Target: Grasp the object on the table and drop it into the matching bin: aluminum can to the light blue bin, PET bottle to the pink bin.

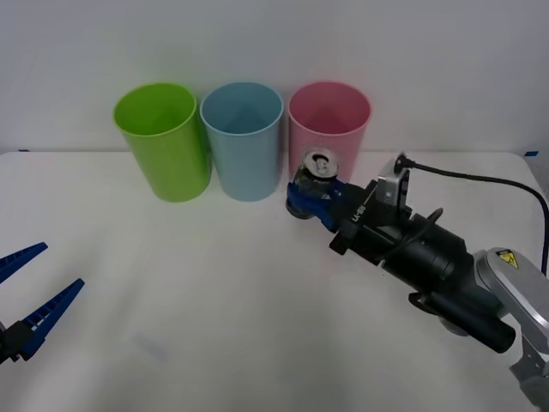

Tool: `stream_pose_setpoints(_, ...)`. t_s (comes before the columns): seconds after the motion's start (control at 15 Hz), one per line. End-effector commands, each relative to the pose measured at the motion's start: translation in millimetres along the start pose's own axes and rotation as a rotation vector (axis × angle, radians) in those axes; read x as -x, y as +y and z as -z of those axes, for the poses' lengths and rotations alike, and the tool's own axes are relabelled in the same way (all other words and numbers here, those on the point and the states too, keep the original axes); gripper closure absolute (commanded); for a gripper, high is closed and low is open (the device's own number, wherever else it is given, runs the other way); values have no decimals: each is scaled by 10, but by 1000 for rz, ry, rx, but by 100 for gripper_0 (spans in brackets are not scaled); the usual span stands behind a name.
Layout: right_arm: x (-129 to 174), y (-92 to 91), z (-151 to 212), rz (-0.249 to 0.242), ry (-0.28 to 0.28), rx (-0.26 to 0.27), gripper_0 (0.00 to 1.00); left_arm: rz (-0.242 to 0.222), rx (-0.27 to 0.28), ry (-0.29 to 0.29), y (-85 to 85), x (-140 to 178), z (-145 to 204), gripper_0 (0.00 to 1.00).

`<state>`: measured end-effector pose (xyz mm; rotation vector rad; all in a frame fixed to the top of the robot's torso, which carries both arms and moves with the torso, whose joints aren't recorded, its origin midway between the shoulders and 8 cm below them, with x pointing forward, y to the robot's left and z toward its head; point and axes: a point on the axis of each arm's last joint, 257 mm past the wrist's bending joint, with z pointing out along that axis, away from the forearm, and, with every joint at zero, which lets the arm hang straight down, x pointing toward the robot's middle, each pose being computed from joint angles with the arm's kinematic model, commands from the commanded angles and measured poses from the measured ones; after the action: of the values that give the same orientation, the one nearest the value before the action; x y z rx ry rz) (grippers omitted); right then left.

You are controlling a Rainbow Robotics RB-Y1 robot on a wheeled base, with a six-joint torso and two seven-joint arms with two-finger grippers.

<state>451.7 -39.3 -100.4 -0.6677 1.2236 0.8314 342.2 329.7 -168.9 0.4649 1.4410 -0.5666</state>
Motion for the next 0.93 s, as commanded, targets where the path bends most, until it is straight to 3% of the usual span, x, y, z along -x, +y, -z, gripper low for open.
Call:
stream_pose_setpoints(0.07, 253, -65, -114, -30, -35, 3, 100, 0, 0, 0, 0, 0, 0, 0)
stream_pose_setpoints(0.47, 605, -371, -452, -44, -69, -79, 100, 0, 0, 0, 0, 0, 0, 0)
stream_pose_setpoints(0.93, 636, -852, -1270, -56, -68, -161, 100, 0, 0, 0, 0, 0, 0, 0)
